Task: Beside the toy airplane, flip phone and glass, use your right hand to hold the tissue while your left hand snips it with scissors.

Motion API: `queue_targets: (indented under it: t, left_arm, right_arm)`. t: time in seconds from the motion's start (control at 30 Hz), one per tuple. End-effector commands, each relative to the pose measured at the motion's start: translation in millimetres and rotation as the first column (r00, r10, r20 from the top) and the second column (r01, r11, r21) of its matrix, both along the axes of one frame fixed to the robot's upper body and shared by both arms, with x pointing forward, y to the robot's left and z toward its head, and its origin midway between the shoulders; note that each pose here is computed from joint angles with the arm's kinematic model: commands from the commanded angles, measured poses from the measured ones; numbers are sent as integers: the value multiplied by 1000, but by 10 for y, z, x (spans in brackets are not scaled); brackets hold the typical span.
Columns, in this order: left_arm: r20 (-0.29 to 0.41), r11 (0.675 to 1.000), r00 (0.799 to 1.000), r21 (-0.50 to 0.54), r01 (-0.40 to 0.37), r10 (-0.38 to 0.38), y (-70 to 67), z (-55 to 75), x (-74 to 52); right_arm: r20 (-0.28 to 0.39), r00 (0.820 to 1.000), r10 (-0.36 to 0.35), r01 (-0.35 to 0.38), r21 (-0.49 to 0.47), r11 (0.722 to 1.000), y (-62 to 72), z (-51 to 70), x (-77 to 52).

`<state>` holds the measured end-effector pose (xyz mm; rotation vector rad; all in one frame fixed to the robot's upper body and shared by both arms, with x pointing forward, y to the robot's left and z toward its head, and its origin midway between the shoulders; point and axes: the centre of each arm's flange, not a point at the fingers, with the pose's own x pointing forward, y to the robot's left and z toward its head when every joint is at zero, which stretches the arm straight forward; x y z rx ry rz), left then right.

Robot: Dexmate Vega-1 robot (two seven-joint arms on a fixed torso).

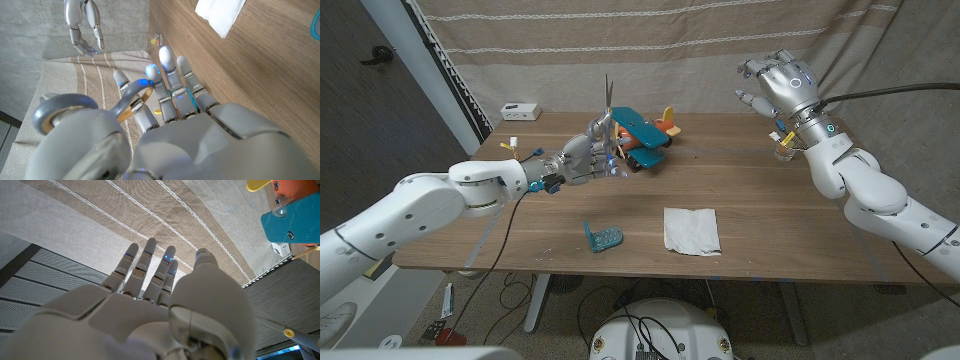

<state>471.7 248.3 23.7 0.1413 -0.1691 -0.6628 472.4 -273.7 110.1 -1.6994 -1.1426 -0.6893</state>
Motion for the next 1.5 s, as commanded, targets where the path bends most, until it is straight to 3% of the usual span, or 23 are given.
queue_targets:
  t: [0.03,0.63,1.5]
  left_arm:
    - [-6,998,999,41,-43,43,101,39,-67]
    - [-15,986,997,154,-69,72,174,-6,-104]
    - [108,990,989,92,-110,100,100,-67,-75]
  right_arm:
    - [5,1000,-8,8,17,1000,0,25,-22]
    - [14,1000,-6,6,9,1000,62,65,-35]
    - [24,999,-24,24,-2,1000,78,67,-128]
